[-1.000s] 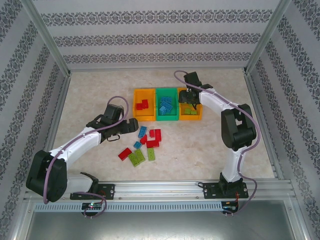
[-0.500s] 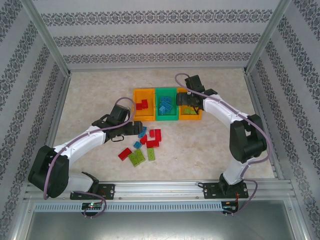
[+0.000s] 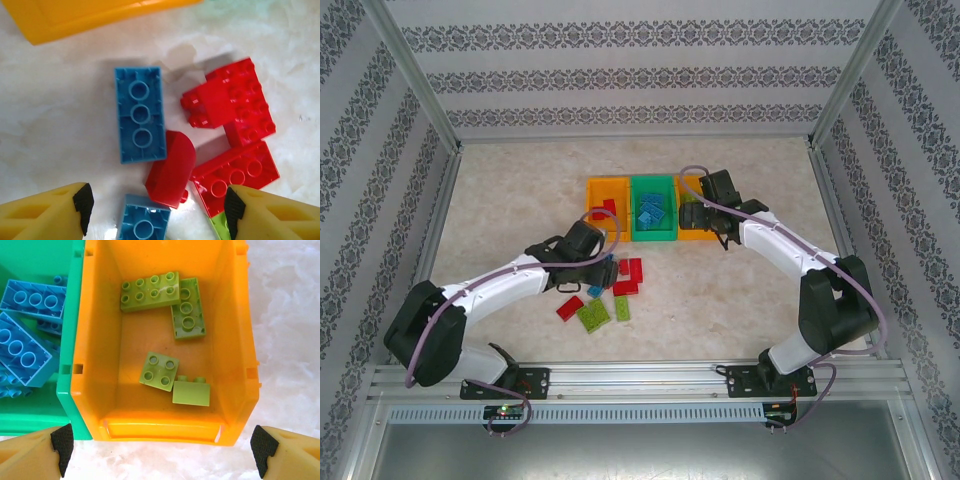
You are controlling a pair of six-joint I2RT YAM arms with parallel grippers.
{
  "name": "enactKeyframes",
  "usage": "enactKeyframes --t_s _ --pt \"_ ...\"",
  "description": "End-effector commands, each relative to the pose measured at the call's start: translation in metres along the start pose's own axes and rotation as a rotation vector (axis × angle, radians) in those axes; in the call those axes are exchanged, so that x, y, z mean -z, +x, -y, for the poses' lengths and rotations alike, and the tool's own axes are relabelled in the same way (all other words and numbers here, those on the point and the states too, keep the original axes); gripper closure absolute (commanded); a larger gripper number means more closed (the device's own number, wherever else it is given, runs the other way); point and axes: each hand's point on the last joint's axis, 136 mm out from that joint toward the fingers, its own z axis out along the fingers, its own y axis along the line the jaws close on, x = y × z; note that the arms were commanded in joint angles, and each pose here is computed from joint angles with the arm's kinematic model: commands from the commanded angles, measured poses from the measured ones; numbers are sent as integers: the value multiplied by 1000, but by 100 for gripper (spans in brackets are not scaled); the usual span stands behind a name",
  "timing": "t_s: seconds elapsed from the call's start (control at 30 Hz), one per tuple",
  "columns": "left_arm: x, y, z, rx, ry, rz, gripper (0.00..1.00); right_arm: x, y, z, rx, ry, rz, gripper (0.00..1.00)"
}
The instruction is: Sort the legos into containers by color
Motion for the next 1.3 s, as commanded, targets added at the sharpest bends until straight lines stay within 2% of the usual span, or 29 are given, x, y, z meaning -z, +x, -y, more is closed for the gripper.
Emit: enactKeyframes --t_s 0.0,0.47,0.7,1.0,1.17,1.27 --pt "0 2 3 -83 -34 -20 30 2 -2 0 -8 0 23 5" --pt "-24 9 11 -117 -14 -82 46 1 1 0 -16 -3 18 5" --pt "-30 9 14 -125 -10 -97 51 -1 2 1 -18 0 16 5" --pt "-36 13 14 -121 -19 -116 63 -3 2 2 -22 3 15 4" --pt "-37 12 15 -115 -10 -118 64 -3 3 4 -25 4 16 4" --pt "-38 13 15 -113 -14 -125 61 -2 2 5 -28 4 18 4"
